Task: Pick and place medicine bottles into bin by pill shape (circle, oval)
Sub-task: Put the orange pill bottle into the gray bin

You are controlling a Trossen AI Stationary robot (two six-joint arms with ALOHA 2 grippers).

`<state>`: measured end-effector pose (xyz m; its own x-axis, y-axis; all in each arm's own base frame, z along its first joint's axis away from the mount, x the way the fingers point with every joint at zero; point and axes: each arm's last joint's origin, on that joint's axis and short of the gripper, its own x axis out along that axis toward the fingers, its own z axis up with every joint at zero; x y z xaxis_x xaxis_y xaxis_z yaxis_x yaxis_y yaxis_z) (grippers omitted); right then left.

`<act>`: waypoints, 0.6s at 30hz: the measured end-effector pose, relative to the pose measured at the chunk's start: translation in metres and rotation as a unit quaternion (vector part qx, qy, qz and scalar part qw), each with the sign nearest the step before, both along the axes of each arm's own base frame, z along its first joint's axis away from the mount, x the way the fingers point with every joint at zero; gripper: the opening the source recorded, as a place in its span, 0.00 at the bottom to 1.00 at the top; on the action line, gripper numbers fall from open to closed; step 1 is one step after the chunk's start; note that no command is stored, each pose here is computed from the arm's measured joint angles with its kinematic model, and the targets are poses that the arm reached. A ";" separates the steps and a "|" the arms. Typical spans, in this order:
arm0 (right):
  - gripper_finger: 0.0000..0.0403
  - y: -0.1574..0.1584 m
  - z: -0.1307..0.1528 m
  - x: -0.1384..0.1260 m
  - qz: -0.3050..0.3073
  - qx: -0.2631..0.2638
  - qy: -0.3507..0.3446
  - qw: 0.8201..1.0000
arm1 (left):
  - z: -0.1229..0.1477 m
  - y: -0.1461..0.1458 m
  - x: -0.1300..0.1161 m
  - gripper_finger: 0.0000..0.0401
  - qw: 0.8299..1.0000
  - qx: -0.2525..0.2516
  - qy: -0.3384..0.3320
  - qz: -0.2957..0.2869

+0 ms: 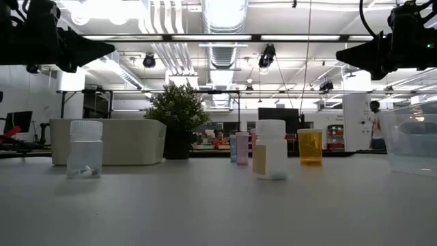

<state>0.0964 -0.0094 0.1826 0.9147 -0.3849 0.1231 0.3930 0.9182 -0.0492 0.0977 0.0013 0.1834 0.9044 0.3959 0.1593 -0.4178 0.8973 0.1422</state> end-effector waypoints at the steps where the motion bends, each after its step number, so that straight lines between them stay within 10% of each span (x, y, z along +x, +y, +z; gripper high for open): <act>1: 0.13 0.000 0.000 0.000 0.000 0.000 0.000 1.000 | 0.000 0.000 0.000 0.00 1.000 -0.001 0.000 0.002; 18: 0.13 0.000 0.000 0.000 0.000 0.000 0.000 1.000 | 0.000 0.000 0.000 0.00 1.000 0.000 0.000 0.000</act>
<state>0.0964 -0.0094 0.1826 0.9147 -0.3850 0.1231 0.3931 0.9182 -0.0492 0.0977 0.0013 0.1832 0.9041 0.3967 0.1586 -0.4185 0.8970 0.1421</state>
